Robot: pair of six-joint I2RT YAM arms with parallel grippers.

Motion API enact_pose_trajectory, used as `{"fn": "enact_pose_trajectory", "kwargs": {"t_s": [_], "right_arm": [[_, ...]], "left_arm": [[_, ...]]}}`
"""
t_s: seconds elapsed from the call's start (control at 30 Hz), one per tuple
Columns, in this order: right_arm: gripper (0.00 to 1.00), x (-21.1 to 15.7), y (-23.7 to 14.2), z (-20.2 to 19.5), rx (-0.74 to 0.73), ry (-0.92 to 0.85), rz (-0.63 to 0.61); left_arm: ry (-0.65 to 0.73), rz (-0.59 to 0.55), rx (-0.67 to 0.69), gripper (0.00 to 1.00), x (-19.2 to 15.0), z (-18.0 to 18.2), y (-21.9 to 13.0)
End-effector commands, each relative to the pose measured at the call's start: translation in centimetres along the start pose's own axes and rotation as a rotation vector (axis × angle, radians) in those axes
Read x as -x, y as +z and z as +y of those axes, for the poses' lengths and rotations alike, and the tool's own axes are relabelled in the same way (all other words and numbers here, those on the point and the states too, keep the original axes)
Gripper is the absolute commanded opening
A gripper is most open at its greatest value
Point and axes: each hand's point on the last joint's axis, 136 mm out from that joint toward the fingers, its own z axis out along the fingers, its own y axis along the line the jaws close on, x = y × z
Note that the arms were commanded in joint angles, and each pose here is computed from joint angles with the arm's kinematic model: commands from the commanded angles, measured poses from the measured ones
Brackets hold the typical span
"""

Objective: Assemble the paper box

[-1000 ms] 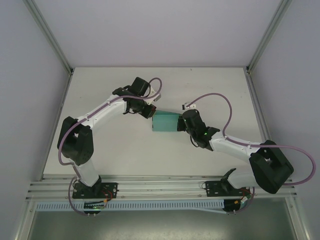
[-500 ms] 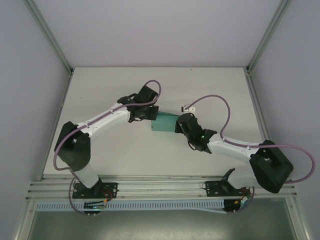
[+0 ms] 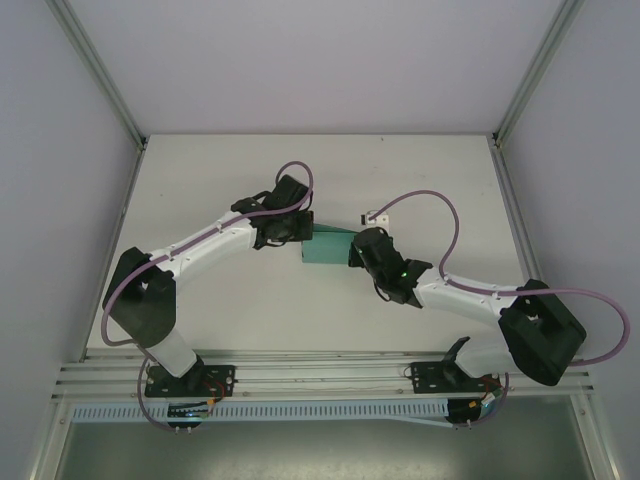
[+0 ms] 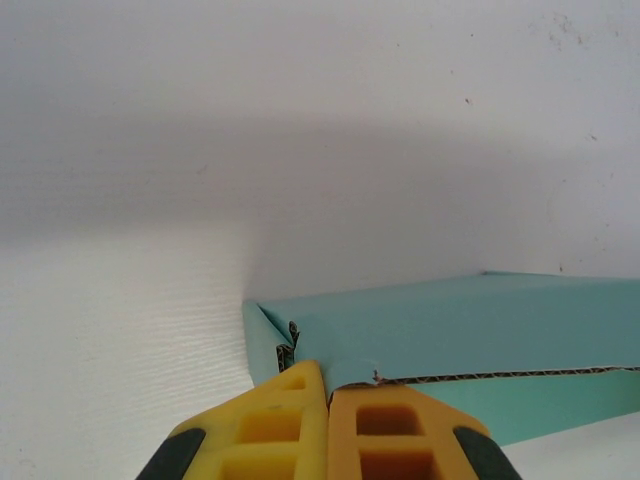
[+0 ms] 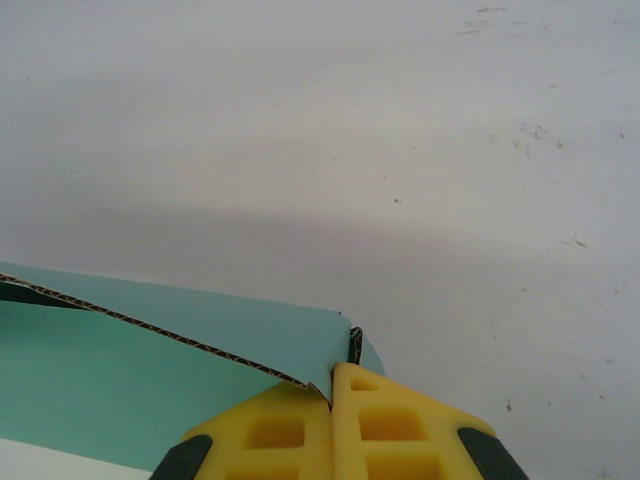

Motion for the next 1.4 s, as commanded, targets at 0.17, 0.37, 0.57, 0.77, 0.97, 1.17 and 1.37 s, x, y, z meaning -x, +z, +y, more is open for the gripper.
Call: {"fn": "enact_pose_trajectory", "kwargs": {"t_s": [0.17, 0.37, 0.57, 0.77, 0.97, 1.17, 1.37], "right_arm": [[0.0, -7.0, 0.0, -3.6, -0.119, -0.102, 0.224], [0.0, -7.2, -0.1, -3.9, -0.127, -0.107, 0.226], [0.0, -7.4, 0.1, -3.8, -0.127, -0.123, 0.235], [0.0, -7.3, 0.1, -3.8, -0.132, -0.134, 0.238], [0.0, -7.6, 0.2, -3.9, -0.138, -0.143, 0.252], [0.0, -7.6, 0.2, -3.9, -0.137, -0.15, 0.251], [0.0, -7.6, 0.2, -3.8, -0.132, -0.157, 0.255]], "left_arm": [[-0.057, 0.108, 0.156, 0.0, -0.7, 2.4, 0.4], [-0.042, 0.142, 0.194, 0.0, -1.9, 3.5, 1.2], [0.06, 0.121, 0.181, 0.0, -2.7, 4.2, 1.6], [0.179, 0.031, 0.274, 0.0, 0.5, 4.8, -0.3], [0.224, 0.023, 0.287, 0.0, 1.7, 4.4, -0.4], [0.311, 0.022, 0.264, 0.0, 2.0, 3.9, -0.3], [0.345, -0.003, 0.221, 0.0, 2.2, 3.2, -0.5]]}}
